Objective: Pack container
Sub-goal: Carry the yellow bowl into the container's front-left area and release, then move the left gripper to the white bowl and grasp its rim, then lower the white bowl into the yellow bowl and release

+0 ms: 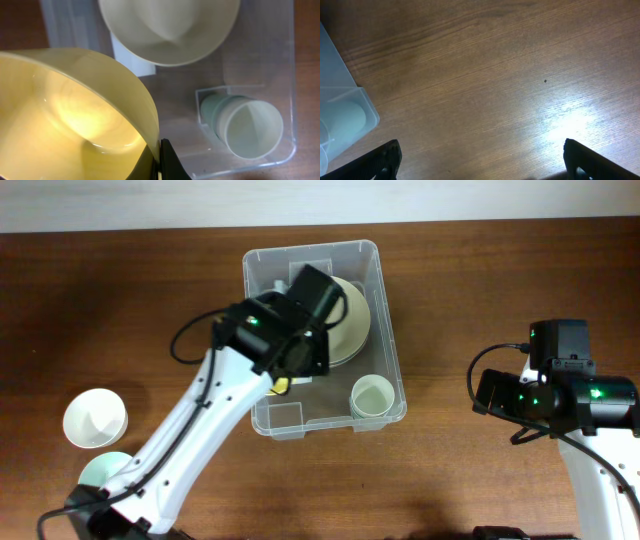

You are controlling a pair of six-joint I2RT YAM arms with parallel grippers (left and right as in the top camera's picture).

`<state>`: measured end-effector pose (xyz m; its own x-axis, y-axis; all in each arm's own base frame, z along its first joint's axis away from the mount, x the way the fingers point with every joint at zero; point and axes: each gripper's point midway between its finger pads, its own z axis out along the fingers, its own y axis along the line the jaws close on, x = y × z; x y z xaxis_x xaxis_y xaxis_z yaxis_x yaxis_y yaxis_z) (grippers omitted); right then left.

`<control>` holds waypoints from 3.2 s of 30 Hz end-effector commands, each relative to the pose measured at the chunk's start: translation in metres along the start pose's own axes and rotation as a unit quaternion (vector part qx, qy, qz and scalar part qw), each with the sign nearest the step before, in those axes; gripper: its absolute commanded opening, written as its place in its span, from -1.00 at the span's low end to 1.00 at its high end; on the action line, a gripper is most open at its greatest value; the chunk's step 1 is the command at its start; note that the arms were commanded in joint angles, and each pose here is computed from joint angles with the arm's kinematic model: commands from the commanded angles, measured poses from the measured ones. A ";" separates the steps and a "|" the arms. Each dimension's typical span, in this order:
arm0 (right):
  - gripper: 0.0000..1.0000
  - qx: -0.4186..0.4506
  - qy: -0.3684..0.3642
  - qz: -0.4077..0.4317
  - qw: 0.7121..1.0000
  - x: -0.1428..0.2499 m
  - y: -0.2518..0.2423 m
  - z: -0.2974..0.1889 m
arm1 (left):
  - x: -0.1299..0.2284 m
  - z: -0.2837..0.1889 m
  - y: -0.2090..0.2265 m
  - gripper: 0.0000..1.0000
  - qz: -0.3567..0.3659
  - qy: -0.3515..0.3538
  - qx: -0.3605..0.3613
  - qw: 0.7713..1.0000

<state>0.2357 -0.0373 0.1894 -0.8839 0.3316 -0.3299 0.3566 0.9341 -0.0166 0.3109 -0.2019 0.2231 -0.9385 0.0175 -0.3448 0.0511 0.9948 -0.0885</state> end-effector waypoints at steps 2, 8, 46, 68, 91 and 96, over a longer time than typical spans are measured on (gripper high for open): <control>0.98 0.001 0.000 0.004 1.000 0.002 -0.002 -0.002 | 0.006 0.025 -0.014 -0.99 0.000 0.027 -0.013 1.000; 0.98 0.000 0.001 0.004 1.000 0.002 -0.002 -0.002 | 0.026 0.073 -0.028 -0.99 0.021 0.091 -0.036 0.995; 0.98 0.000 0.000 0.004 1.000 0.001 -0.002 -0.002 | -0.012 -0.026 0.305 0.41 -0.342 0.014 -0.189 0.921; 0.98 0.000 0.000 0.004 1.000 0.002 -0.002 -0.002 | 0.064 0.155 0.374 0.14 -0.382 0.167 -0.164 0.894; 0.98 0.002 -0.001 0.004 1.000 0.001 -0.002 -0.002 | 0.069 0.170 0.376 -0.99 -0.381 0.182 -0.163 0.892; 0.98 0.002 -0.001 0.004 1.000 0.001 -0.002 -0.002 | 0.035 0.153 0.361 -0.99 -0.350 0.152 -0.150 0.912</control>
<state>0.2342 -0.0371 0.1890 -0.8860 0.3314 -0.3242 0.3561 0.9343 -0.0181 0.3276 0.1519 0.0151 -0.7217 -0.6917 0.0279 -0.6837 0.7185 0.1273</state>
